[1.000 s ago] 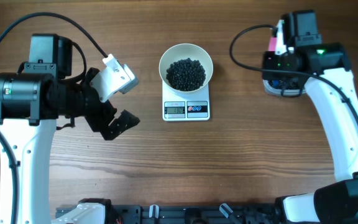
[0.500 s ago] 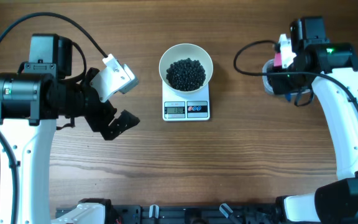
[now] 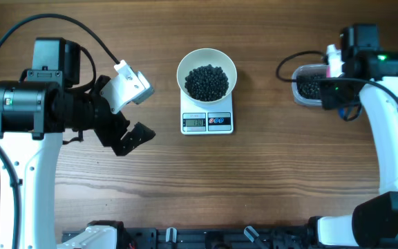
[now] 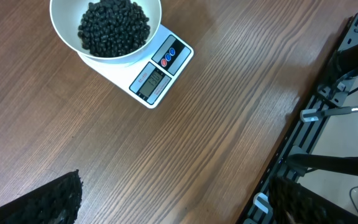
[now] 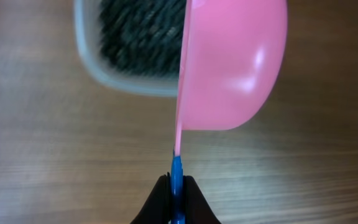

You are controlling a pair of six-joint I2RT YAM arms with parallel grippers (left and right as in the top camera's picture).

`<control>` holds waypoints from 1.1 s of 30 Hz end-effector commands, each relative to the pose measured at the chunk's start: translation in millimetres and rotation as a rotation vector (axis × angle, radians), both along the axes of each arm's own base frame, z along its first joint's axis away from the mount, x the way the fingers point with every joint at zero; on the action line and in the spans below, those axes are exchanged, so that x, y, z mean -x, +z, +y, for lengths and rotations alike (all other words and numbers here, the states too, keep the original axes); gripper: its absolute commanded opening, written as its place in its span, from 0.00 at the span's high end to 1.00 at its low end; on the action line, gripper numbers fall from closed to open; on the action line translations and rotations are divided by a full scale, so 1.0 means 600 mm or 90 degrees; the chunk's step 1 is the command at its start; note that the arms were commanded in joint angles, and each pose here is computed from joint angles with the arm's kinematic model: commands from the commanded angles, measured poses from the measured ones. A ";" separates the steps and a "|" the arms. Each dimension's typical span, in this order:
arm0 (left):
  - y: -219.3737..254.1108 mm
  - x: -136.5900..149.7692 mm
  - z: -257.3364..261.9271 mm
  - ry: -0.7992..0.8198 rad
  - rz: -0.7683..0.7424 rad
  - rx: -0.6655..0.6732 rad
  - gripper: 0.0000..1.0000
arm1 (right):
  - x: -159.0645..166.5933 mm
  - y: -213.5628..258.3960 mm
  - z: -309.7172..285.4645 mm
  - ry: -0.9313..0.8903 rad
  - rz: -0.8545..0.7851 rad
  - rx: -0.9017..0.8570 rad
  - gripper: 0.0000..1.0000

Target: Scoop item into bowl and weigh 150g on scale

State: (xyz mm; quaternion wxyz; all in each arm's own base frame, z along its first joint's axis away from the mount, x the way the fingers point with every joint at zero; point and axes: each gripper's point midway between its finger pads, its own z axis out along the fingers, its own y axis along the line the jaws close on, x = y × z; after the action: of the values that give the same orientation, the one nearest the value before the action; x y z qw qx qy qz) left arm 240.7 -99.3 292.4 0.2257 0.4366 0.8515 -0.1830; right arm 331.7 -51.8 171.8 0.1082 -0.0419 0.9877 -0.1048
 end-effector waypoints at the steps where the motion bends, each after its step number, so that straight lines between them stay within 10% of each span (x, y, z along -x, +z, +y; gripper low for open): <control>1: 0.008 0.000 0.003 -0.002 -0.016 -0.003 0.00 | -0.010 -0.012 -0.024 0.003 0.004 0.021 0.96; 33: 0.008 0.000 0.003 -0.002 -0.016 -0.003 0.00 | -0.025 -0.178 0.046 0.209 0.177 -0.134 0.96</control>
State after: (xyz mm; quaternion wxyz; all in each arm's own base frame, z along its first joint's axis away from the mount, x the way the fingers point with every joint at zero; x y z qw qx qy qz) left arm 240.7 -99.3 292.4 0.2257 0.4366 0.8515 -0.1830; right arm 353.1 -39.5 76.6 0.0061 -0.1800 0.9834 -0.0212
